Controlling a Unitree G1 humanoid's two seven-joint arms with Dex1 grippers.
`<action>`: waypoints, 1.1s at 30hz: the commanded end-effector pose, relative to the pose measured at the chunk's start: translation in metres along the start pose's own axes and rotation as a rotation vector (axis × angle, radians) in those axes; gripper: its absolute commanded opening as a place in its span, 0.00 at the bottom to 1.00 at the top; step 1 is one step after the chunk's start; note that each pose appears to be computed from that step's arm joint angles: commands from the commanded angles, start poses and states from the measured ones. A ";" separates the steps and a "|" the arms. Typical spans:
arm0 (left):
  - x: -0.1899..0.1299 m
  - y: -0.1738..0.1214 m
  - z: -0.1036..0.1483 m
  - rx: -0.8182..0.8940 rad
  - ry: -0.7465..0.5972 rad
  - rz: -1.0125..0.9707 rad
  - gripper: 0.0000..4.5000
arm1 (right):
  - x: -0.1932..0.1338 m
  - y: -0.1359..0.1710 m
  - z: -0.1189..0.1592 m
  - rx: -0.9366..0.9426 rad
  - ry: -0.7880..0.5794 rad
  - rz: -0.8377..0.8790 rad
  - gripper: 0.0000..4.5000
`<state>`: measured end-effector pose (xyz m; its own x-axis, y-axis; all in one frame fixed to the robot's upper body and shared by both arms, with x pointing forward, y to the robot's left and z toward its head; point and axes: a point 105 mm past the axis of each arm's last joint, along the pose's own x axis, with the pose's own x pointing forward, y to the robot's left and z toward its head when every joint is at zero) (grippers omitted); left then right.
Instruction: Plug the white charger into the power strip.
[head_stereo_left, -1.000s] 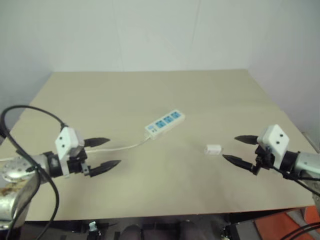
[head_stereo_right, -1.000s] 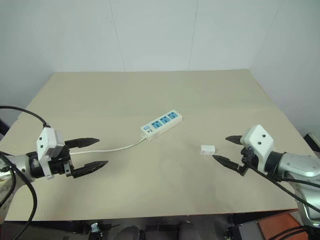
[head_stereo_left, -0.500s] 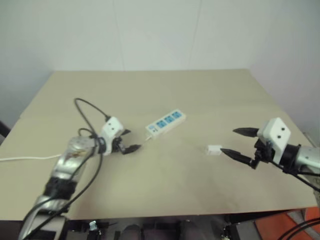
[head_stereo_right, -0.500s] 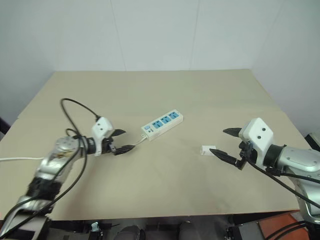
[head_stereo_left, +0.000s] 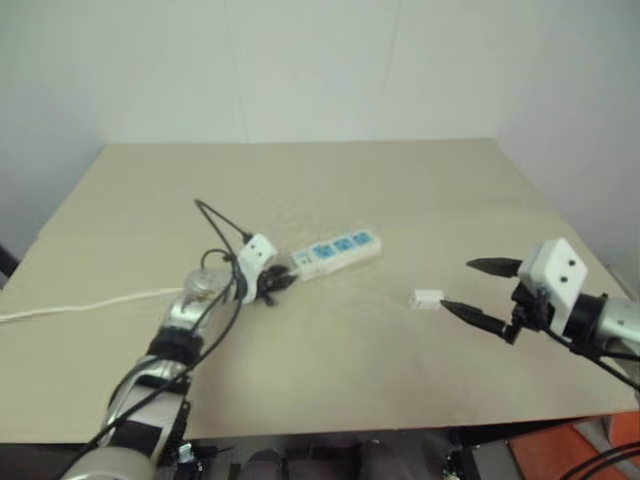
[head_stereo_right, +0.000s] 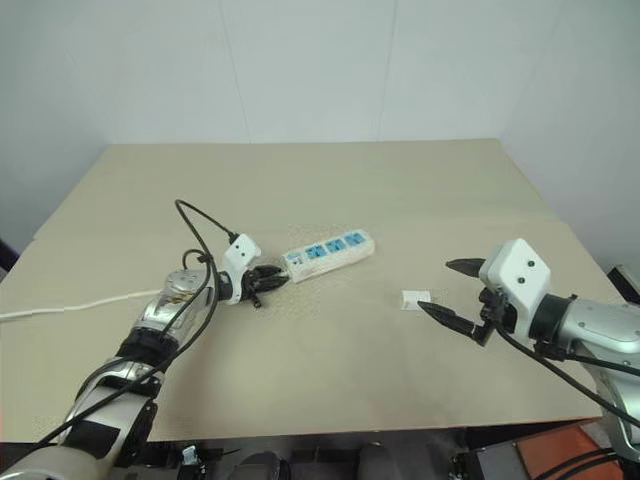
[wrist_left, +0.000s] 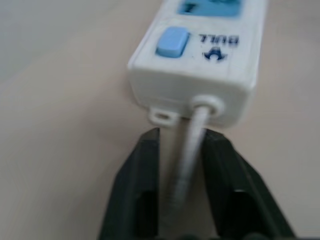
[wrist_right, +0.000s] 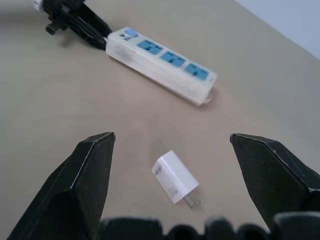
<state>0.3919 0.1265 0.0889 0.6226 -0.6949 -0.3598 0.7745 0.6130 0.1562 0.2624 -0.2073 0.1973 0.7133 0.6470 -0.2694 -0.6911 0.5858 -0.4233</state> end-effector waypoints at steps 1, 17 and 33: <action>-0.015 -0.009 -0.010 -0.009 0.025 -0.034 0.01 | 0.000 -0.002 0.012 -0.038 -0.026 -0.008 0.96; -0.125 -0.078 -0.008 -0.086 -0.038 -0.129 0.69 | 0.005 0.001 0.011 -0.020 -0.039 0.025 0.96; -0.072 -0.048 0.010 0.105 -0.261 -0.156 0.99 | 0.005 0.000 0.017 -0.019 -0.060 0.001 0.96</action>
<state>0.3106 0.1481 0.1109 0.5267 -0.8351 -0.1588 0.8463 0.4976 0.1901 0.2662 -0.1977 0.1988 0.6979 0.6719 -0.2479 -0.7038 0.5794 -0.4110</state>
